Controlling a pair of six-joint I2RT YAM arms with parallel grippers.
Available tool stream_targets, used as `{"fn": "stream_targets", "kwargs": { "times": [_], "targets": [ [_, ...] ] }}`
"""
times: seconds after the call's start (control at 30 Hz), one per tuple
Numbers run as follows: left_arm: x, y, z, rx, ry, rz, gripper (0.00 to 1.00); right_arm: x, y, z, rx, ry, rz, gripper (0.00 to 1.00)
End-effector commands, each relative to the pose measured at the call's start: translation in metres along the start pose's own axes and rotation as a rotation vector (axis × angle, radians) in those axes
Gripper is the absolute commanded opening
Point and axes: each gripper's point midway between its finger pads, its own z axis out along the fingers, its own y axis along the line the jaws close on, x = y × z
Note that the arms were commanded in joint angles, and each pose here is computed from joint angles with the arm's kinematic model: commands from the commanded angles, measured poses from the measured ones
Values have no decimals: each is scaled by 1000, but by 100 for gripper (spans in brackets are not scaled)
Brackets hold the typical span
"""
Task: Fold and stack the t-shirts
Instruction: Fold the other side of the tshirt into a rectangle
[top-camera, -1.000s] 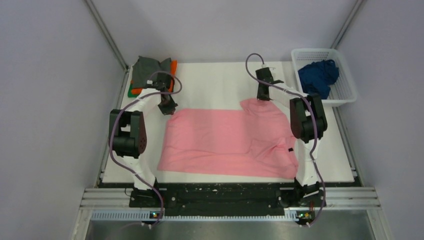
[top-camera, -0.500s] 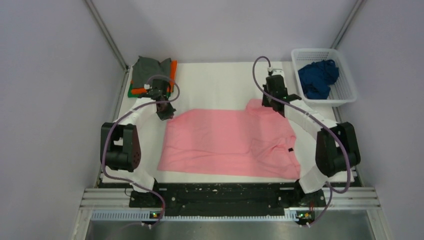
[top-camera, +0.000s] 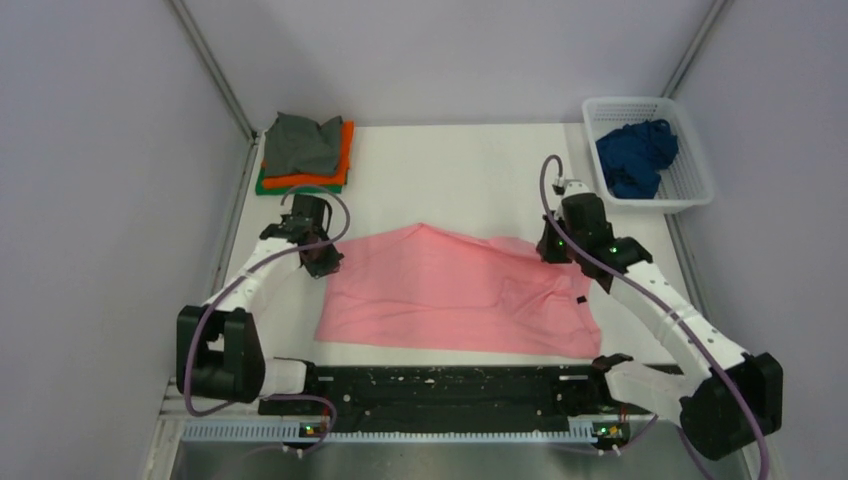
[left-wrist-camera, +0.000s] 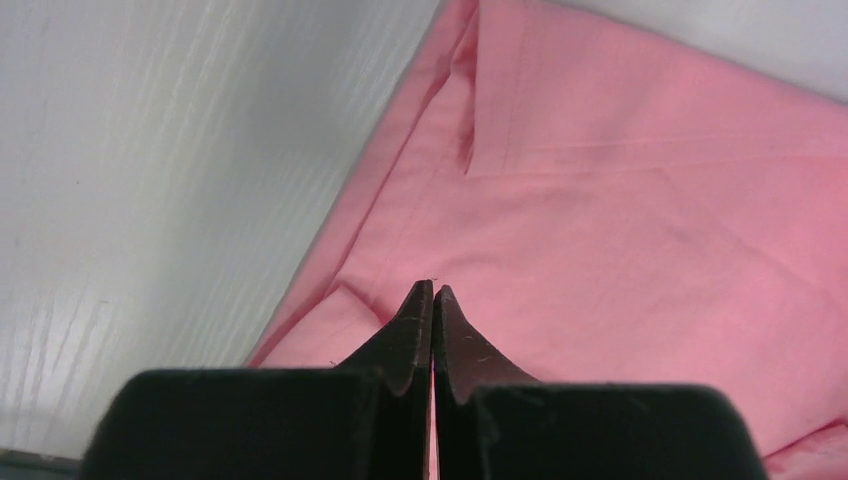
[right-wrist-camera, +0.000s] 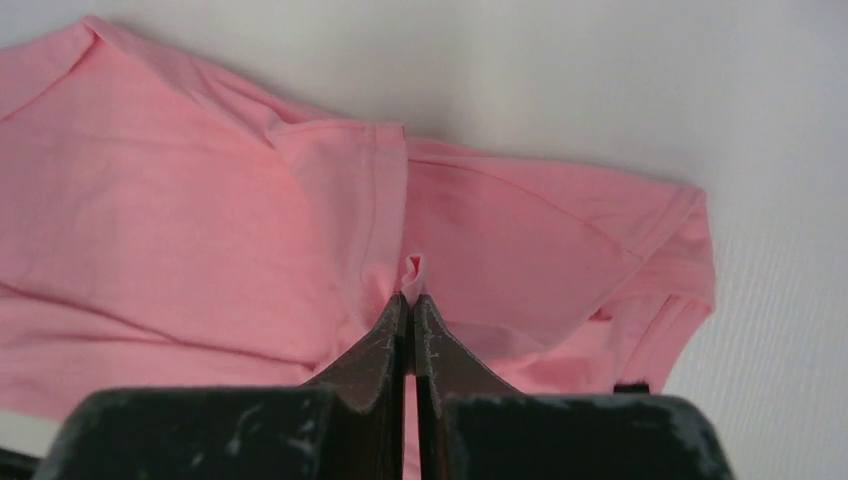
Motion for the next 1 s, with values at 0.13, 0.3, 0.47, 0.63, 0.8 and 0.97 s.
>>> {"fn": "stream_targets", "kwargs": {
  "times": [0.13, 0.3, 0.47, 0.63, 0.8, 0.97],
  "targets": [
    [-2, -4, -16, 58, -55, -47, 0, 43, 7, -37, -86, 88, 42, 0],
    [-12, -26, 9, 86, -24, -75, 22, 22, 15, -17, -98, 39, 38, 0],
    [-20, -26, 30, 40, -26, -75, 34, 11, 18, -11, -101, 18, 26, 0],
    [-17, -30, 44, 47, -3, -93, 34, 13, 16, -12, -94, 21, 25, 0],
    [-24, -25, 51, 10, -37, -96, 34, 15, 14, -13, -83, 23, 28, 0],
    [-34, -31, 56, 8, -49, -96, 34, 15, 14, -13, -81, 25, 32, 0]
  ]
}}
